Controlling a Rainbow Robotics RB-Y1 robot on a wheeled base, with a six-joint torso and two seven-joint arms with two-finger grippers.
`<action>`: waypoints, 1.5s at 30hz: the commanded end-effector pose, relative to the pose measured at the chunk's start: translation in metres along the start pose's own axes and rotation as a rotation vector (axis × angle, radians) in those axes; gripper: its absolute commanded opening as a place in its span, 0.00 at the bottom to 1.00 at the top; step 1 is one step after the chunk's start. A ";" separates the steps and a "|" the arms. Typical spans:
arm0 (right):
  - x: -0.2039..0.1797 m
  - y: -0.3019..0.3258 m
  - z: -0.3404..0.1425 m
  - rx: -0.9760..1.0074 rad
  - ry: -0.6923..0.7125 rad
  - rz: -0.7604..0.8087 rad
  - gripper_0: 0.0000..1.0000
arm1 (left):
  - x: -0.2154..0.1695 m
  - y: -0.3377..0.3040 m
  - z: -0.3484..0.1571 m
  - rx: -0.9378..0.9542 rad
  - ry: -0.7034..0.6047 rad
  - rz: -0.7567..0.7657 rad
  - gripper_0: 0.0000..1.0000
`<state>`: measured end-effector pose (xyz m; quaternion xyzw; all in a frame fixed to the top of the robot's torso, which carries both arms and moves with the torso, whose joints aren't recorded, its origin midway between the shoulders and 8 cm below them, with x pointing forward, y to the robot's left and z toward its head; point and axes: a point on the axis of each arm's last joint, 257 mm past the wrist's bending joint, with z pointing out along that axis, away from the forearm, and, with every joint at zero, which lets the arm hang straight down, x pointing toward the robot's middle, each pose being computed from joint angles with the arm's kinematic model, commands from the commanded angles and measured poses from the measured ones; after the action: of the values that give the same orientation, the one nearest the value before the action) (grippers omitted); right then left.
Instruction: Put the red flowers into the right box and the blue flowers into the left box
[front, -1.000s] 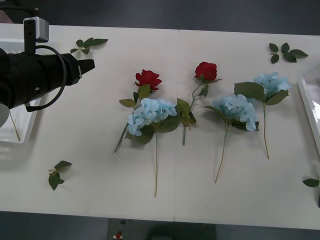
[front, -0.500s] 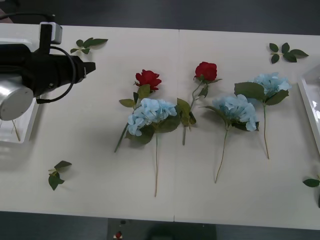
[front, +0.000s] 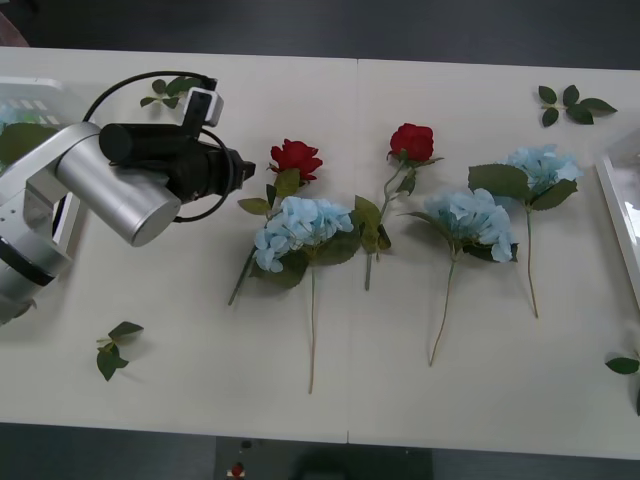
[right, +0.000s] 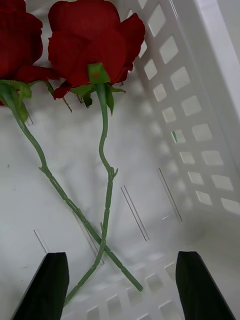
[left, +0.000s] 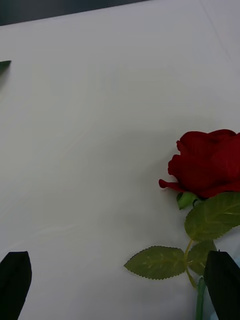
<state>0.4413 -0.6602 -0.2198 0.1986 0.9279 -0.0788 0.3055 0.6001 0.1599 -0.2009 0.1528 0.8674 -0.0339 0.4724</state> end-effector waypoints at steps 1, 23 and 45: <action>-0.029 0.039 -0.023 -0.063 -0.047 -0.085 1.00 | -0.022 -0.016 0.014 -0.004 -0.010 0.039 1.00; 0.022 0.234 -0.075 -0.393 0.147 -0.110 1.00 | 0.020 -0.066 0.064 0.004 0.104 0.145 1.00; 0.056 0.310 -0.028 -0.346 0.096 -0.206 1.00 | 0.037 -0.097 0.066 0.042 0.127 0.180 1.00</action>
<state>0.5008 -0.3545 -0.2623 0.0263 0.9647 0.0450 0.2582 0.6023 0.0822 -0.2920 0.2218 0.8894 0.0008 0.3997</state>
